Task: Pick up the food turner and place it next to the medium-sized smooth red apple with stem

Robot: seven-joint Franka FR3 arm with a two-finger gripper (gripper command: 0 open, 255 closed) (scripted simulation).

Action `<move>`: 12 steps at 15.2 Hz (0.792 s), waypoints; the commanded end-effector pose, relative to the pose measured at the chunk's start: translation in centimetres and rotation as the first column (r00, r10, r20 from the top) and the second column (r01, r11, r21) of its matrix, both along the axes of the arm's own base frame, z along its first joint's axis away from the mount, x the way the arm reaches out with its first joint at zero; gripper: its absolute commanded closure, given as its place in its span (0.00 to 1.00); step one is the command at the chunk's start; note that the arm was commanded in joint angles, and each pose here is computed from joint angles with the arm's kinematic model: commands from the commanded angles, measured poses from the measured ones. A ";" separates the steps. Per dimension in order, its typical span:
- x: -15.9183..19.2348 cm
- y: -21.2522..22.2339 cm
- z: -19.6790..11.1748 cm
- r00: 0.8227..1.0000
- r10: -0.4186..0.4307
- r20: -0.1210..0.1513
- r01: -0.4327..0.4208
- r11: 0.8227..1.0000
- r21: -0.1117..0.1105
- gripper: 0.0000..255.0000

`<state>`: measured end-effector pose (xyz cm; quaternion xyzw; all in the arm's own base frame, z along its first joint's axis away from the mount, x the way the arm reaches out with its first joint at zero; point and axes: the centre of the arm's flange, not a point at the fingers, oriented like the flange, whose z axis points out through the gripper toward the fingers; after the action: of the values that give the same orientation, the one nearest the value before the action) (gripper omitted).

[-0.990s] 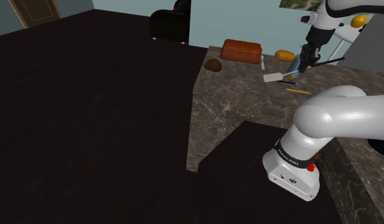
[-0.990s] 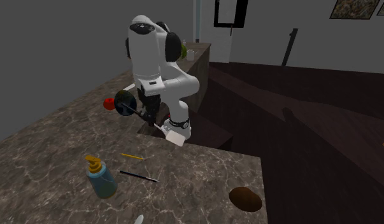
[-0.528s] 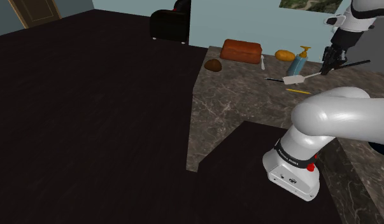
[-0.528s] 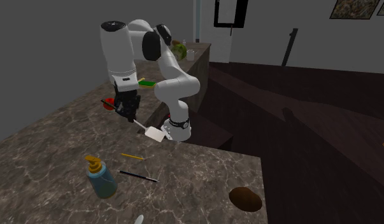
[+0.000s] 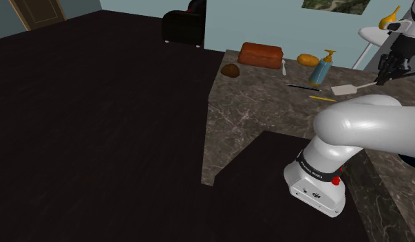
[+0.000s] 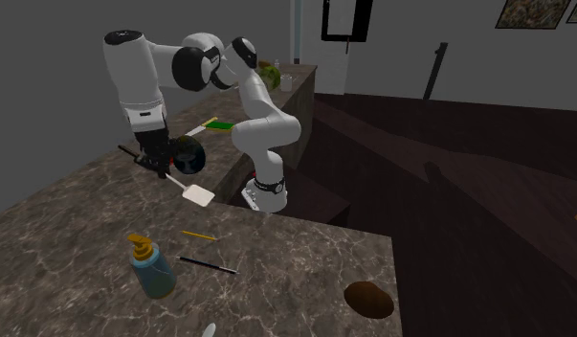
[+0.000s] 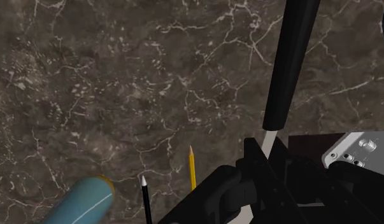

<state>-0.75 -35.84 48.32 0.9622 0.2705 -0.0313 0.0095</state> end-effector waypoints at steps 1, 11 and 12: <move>-2.2 -1.5 -0.2 1.000 0.001 -0.001 -0.001 1.000 0.000 1.00; -13.1 -8.9 -0.2 1.000 0.001 -0.001 -0.001 1.000 0.000 1.00; -14.2 -9.6 -0.2 1.000 0.001 -0.001 -0.001 1.000 0.000 1.00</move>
<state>-13.93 -44.75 48.04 0.9621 0.2708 -0.0314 0.0092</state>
